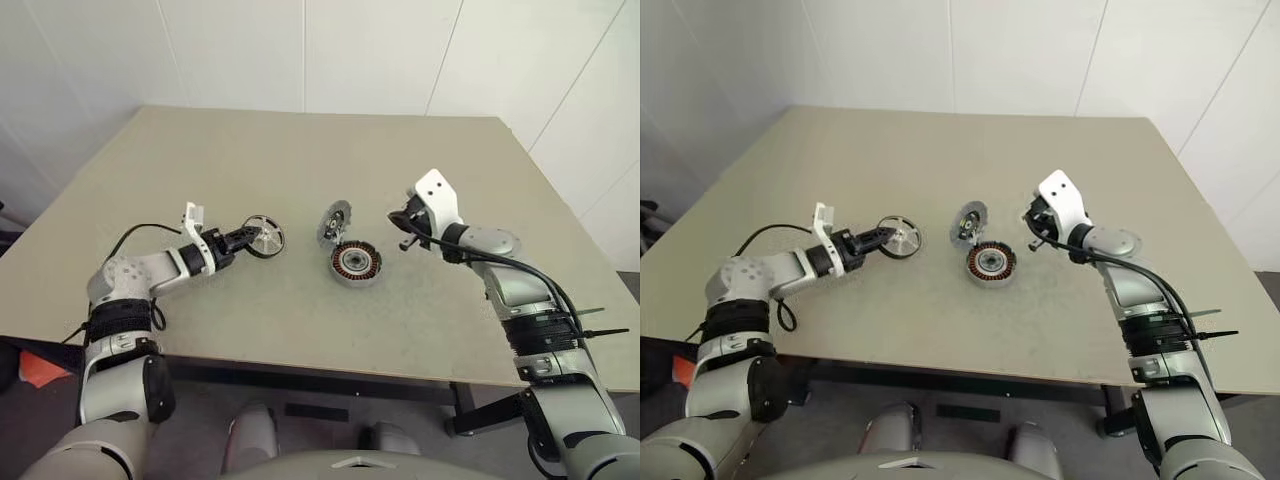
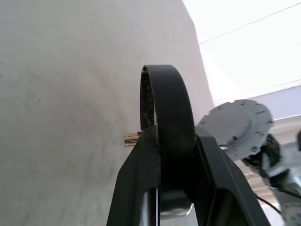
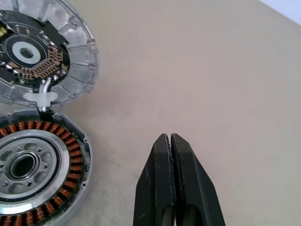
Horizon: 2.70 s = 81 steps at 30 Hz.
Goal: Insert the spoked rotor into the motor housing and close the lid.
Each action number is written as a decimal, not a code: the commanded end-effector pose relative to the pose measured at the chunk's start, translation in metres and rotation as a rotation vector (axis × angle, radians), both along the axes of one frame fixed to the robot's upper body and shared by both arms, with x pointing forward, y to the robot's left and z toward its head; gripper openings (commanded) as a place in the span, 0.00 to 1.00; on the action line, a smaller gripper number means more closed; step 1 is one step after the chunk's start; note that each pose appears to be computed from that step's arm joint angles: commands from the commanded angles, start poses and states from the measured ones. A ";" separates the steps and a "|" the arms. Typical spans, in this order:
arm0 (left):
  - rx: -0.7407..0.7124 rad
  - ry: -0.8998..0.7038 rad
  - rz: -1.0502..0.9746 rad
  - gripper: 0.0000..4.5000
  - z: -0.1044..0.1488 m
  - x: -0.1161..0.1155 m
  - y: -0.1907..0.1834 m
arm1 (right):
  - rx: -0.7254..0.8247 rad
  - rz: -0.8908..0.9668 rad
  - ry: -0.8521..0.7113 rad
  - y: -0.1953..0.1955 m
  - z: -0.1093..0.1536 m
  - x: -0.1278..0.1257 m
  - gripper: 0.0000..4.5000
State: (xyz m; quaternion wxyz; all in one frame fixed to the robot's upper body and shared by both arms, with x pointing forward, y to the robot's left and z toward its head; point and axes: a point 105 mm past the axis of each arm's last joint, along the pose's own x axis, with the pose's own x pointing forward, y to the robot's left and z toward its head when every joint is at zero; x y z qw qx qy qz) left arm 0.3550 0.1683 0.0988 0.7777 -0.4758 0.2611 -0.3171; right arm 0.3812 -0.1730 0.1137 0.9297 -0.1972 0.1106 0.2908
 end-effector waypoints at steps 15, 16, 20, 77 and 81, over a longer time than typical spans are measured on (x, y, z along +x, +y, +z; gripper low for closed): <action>-0.281 -0.174 -0.512 0.17 0.090 -0.049 -0.083 | -0.110 -0.261 -0.050 -0.063 0.007 0.020 0.00; -0.285 -0.178 -0.526 0.17 0.093 -0.049 -0.086 | -0.110 -0.263 -0.050 -0.063 0.007 0.020 0.00; -0.234 -0.131 -0.568 0.17 0.089 -0.043 -0.113 | -0.106 -0.267 -0.053 -0.064 0.007 0.019 0.00; 0.047 0.011 -0.399 0.61 0.020 -0.006 -0.136 | -0.064 -0.185 -0.068 -0.045 0.017 0.004 0.00; 0.055 0.003 -0.389 0.61 0.022 -0.008 -0.127 | -0.067 -0.136 -0.082 -0.034 0.026 0.000 0.00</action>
